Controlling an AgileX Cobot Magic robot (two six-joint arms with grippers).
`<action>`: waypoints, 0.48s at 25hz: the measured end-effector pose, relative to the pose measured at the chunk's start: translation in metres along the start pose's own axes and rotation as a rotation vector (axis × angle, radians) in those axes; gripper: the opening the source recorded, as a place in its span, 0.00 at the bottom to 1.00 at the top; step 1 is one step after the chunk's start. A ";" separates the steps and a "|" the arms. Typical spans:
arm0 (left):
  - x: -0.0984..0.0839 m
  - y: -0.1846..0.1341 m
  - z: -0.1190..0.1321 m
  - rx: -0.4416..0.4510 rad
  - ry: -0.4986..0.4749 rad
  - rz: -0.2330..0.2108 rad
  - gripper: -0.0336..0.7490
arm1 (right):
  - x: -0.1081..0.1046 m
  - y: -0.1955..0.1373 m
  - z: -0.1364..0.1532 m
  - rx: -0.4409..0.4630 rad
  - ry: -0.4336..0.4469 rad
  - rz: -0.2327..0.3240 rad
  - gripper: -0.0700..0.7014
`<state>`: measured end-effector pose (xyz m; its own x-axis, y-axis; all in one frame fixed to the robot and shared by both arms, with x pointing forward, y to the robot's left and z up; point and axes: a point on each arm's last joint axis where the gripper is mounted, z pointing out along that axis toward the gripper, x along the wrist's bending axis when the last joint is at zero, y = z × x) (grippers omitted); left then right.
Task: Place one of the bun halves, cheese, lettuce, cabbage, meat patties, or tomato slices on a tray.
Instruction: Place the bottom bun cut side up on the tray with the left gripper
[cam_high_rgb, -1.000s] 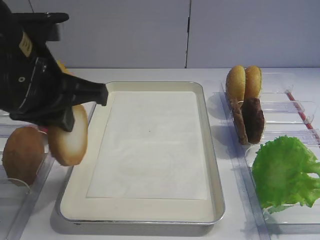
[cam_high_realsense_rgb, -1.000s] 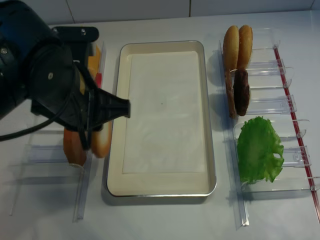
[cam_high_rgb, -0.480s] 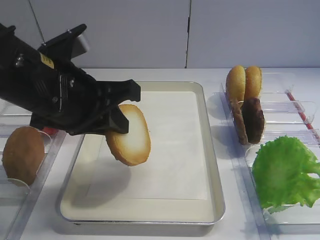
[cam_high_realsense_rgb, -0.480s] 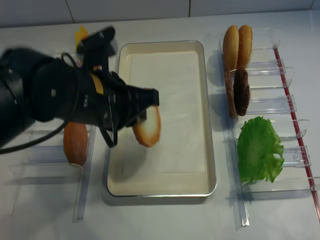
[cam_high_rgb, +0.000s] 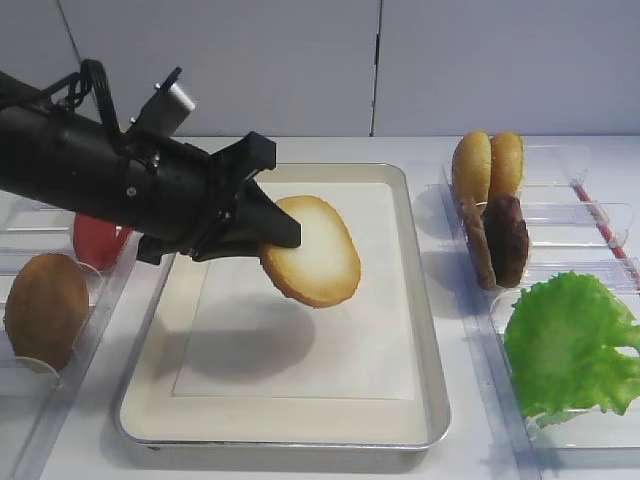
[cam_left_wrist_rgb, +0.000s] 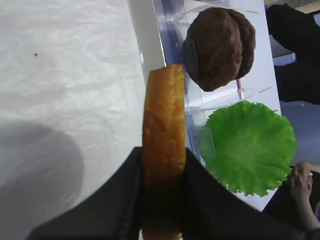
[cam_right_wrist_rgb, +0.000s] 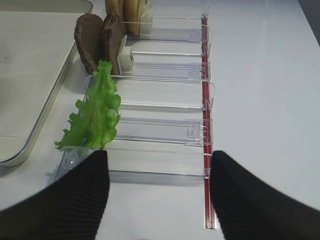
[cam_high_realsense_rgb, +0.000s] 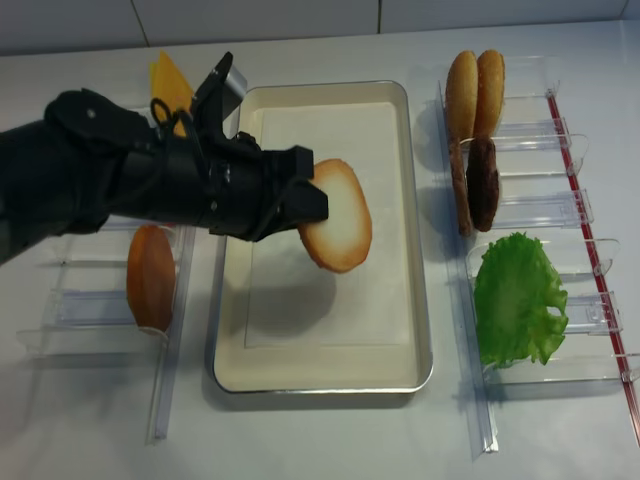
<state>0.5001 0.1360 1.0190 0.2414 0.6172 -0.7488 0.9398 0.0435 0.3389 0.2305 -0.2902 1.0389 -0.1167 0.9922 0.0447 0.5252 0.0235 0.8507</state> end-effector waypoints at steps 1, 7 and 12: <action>0.004 0.000 0.003 0.009 -0.002 -0.010 0.23 | 0.000 0.000 0.000 0.000 0.000 0.000 0.68; 0.016 -0.005 0.013 0.053 0.008 -0.010 0.23 | 0.000 0.000 0.000 0.000 0.000 0.000 0.67; 0.025 -0.009 0.023 0.108 0.002 0.010 0.22 | 0.000 0.000 0.000 0.000 0.000 0.000 0.67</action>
<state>0.5037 0.1334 0.9843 0.2503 0.6187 -0.7446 0.9581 -0.0477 0.2825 0.2305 -0.2902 1.0389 -0.1167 0.9922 0.0447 0.5252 0.0235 0.8507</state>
